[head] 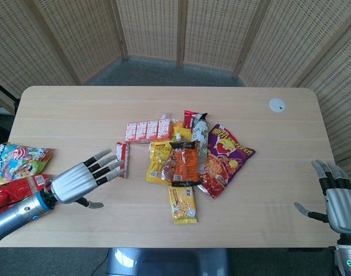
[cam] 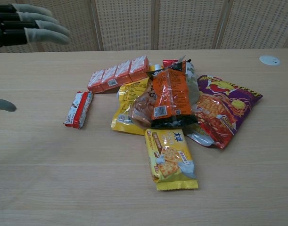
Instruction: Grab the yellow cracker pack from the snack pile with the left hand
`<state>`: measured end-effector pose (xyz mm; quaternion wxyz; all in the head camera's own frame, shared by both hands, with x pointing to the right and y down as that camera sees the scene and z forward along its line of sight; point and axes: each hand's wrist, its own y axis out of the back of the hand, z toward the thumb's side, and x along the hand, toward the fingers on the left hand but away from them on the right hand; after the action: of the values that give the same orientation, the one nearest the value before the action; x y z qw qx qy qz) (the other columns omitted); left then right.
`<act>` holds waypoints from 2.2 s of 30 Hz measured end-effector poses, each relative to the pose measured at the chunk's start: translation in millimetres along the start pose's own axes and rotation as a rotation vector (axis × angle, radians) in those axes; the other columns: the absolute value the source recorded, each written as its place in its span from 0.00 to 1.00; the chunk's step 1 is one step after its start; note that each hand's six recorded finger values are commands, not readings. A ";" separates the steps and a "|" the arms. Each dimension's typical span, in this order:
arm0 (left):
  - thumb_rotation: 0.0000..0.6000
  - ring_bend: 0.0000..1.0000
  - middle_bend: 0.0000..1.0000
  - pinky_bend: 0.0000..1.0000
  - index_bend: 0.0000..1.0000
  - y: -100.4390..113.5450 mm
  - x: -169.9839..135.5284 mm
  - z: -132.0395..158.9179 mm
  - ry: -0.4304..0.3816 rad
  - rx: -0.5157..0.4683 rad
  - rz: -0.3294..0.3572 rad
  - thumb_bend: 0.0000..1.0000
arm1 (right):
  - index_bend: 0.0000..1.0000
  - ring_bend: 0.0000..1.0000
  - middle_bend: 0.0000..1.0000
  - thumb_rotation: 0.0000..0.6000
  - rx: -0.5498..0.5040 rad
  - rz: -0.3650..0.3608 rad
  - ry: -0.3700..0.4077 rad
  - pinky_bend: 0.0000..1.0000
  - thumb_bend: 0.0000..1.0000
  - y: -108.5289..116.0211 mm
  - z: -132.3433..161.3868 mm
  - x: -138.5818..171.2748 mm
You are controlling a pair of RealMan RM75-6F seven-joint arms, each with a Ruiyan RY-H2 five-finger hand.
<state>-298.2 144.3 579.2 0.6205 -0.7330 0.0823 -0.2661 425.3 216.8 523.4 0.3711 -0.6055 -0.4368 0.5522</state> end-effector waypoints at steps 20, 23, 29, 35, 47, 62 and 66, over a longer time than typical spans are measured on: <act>0.47 0.00 0.00 0.00 0.00 -20.7 123.5 70.8 -0.382 0.230 -0.052 0.00 | 0.00 0.00 0.00 0.86 -0.064 -0.024 -0.027 0.00 0.00 10.6 -13.1 0.1; 0.47 0.00 0.00 0.00 0.00 -25.3 138.9 83.4 -0.420 0.254 -0.050 0.00 | 0.00 0.00 0.00 0.87 -0.075 -0.030 -0.030 0.00 0.00 12.8 -14.7 0.6; 0.47 0.00 0.00 0.00 0.00 -33.1 170.6 101.6 -0.474 0.307 -0.053 0.00 | 0.00 0.00 0.00 0.87 -0.092 -0.033 -0.038 0.00 0.00 15.8 -19.0 2.0; 0.47 0.00 0.00 0.00 0.00 -42.4 192.6 114.9 -0.494 0.322 -0.082 0.00 | 0.00 0.00 0.00 0.87 -0.104 -0.032 -0.048 0.00 0.00 17.4 -24.2 3.1; 0.47 0.00 0.00 0.00 0.00 -63.3 198.8 137.4 -0.572 0.359 -0.139 0.00 | 0.00 0.00 0.00 0.87 -0.120 -0.040 -0.050 0.00 0.00 21.5 -26.7 5.1; 0.47 0.00 0.00 0.00 0.00 -74.4 213.6 144.7 -0.568 0.379 -0.181 0.00 | 0.00 0.00 0.00 0.88 -0.124 -0.038 -0.048 0.00 0.00 21.3 -24.9 5.2; 0.47 0.00 0.00 0.00 0.00 -76.5 219.2 148.5 -0.568 0.380 -0.188 0.00 | 0.00 0.00 0.00 0.87 -0.127 -0.039 -0.046 0.00 0.00 21.9 -25.0 5.2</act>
<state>-55.9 190.6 702.2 0.7167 -0.6536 -0.2125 -0.1182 452.7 215.0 504.1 0.3324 -0.6063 -0.4912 0.5298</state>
